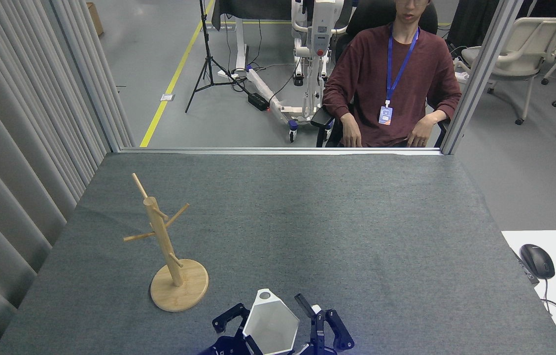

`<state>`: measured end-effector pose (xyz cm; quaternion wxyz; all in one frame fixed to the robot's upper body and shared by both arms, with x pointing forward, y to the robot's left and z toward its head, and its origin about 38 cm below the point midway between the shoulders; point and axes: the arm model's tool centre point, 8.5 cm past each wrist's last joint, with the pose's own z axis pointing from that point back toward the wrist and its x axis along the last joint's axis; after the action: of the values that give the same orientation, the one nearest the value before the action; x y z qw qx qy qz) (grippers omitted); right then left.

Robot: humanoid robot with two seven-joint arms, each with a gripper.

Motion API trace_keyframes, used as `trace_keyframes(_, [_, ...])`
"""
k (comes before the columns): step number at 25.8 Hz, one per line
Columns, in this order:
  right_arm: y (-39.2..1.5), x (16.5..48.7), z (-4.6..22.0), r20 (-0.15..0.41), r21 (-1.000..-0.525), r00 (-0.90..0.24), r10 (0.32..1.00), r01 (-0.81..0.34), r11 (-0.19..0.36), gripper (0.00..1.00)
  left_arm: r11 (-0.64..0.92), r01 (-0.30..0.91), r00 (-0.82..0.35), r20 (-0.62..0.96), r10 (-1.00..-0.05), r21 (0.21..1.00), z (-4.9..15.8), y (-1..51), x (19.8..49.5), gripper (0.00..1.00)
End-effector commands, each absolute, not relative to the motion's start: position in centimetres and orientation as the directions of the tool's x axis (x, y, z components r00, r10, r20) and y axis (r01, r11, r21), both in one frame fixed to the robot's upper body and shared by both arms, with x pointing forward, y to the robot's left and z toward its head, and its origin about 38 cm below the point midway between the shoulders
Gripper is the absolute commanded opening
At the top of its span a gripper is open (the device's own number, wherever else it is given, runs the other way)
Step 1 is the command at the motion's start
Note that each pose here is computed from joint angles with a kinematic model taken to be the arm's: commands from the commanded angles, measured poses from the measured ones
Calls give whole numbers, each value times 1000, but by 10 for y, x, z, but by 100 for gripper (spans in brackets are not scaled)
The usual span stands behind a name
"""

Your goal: Hang cup on storage rack

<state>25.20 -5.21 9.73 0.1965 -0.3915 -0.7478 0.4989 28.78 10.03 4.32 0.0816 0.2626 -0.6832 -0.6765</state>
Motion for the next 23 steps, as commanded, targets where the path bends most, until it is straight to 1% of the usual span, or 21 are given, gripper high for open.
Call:
trace_keyframes(1, [-50,257,115,-42,-866,-596,802,422,269,98,-57,-243,-846,-240,-476,968,41,101,289,39])
trace_keyframes(5, [-73,276,135,67,-819,-535,842,453,353,98,-59,-240,-845,-238,-479,969,39,102,290,39])
trace_keyframes(6, [-84,287,141,93,-806,-484,870,477,352,98,-60,-238,-844,-237,-480,969,39,102,290,40])
trace_keyframes(7, [-102,301,145,123,-800,-411,903,497,336,98,-62,-239,-843,-239,-482,969,39,103,291,39])
trace_keyframes(8, [-122,314,146,158,-805,-332,930,502,316,98,-62,-241,-839,-240,-488,968,40,104,292,39])
trace_keyframes(9, [-144,326,144,196,-821,-249,949,488,297,98,-66,-244,-831,-243,-500,968,41,109,293,39])
trace_keyframes(11, [-191,342,125,262,-865,-86,961,421,274,98,-73,-244,-811,-244,-532,967,42,121,297,39])
trace_keyframes(12, [-213,344,113,263,-893,-18,965,373,250,98,-76,-245,-800,-245,-547,967,43,127,298,39])
trace_keyframes(13, [-231,344,102,253,-917,34,967,328,228,98,-79,-249,-790,-249,-560,965,45,133,300,39])
trace_keyframes(14, [-241,340,87,233,-941,61,971,266,209,98,-82,-250,-778,-250,-576,965,46,139,302,39])
trace_keyframes(15, [-251,334,72,166,-968,60,984,200,151,98,-78,-250,-762,-246,-599,965,48,147,305,39])
trace_keyframes(16, [-264,317,55,61,-990,27,998,132,57,98,-73,-247,-742,-237,-626,966,49,157,308,39])
trace_keyframes(17, [-269,295,37,-24,-998,-47,999,60,-21,98,-69,-248,-725,-233,-649,966,51,165,310,39])
trace_keyframes(18, [-266,278,25,-62,-998,-126,990,12,-61,98,-68,-254,-709,-233,-665,965,54,172,311,39])
trace_keyframes(19, [-261,266,18,-63,-998,-166,984,-10,-65,98,-67,-268,-693,-241,-679,961,60,178,313,39])
trace_keyframes(20, [-259,263,18,-56,-998,-180,982,2,-57,98,-67,-274,-676,-242,-696,959,63,186,313,40])
trace_keyframes(23, [-260,253,17,-55,-998,-183,982,13,-53,98,-72,-275,-611,-232,-757,959,68,219,308,41])
